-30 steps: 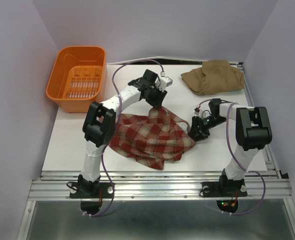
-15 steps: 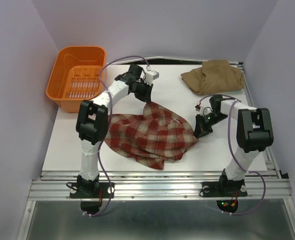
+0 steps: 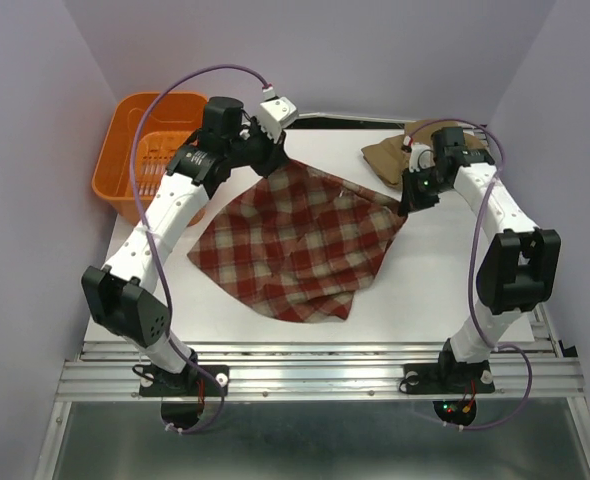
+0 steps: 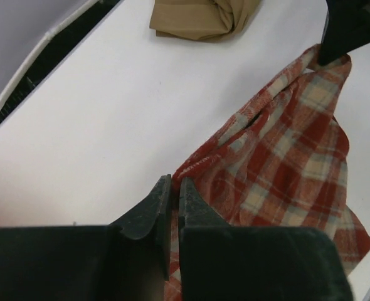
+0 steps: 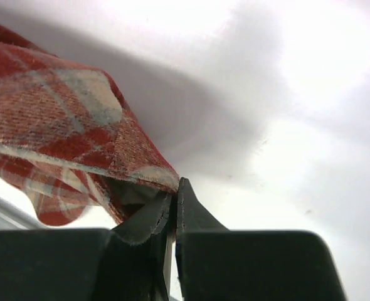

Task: Fold and stack the skirts
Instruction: Flatten the skirt out

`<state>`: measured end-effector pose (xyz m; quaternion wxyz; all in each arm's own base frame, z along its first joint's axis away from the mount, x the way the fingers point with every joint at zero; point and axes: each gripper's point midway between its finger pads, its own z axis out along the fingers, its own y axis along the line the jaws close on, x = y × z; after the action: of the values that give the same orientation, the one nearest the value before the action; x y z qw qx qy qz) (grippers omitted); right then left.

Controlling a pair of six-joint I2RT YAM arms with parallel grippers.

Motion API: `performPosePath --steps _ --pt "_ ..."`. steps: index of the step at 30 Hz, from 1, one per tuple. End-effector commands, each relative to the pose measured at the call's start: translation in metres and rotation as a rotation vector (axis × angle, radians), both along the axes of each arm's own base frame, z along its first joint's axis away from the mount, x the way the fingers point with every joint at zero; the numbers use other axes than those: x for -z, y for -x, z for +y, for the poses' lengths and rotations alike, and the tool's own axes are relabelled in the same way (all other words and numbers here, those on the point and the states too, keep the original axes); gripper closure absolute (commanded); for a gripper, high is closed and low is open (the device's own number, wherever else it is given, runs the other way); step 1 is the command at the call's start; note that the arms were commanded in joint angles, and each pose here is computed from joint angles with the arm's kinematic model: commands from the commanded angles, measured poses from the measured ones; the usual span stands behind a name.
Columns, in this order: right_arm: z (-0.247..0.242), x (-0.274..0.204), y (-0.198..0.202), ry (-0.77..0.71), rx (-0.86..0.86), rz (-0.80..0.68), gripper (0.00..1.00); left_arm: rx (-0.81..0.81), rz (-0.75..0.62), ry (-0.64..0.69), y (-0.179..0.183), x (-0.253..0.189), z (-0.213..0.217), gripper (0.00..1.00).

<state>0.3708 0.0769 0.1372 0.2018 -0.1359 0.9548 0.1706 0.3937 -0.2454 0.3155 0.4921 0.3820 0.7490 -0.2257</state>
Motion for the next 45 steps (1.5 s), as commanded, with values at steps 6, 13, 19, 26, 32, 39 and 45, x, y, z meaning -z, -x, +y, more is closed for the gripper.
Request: performPosePath --steps 6,13,19,26,32,39,45 --pt "-0.057 -0.061 -0.016 0.316 -0.001 -0.245 0.99 -0.07 -0.166 -0.031 0.024 -0.033 0.041 1.0" --pt "-0.059 -0.129 0.002 0.343 -0.053 -0.402 0.98 -0.081 -0.193 0.012 0.064 -0.053 0.056 1.0" --pt "-0.06 -0.171 0.007 0.345 -0.042 -0.464 0.97 -0.106 -0.251 0.113 0.095 -0.088 0.065 1.0" --pt "-0.052 -0.214 0.004 0.33 -0.073 -0.512 0.91 -0.205 -0.323 0.172 0.106 -0.114 0.084 1.0" --pt "-0.059 -0.177 -0.025 0.395 -0.076 -0.474 0.99 -0.328 -0.28 0.127 0.073 -0.083 0.093 1.0" --pt "-0.06 -0.209 -0.129 0.46 0.009 -0.631 0.99 -0.414 -0.325 0.124 -0.016 -0.086 0.097 1.0" --pt "-0.061 -0.267 -0.189 0.564 0.145 -0.938 0.99 -0.465 -0.448 0.212 -0.091 -0.146 0.115 1.0"
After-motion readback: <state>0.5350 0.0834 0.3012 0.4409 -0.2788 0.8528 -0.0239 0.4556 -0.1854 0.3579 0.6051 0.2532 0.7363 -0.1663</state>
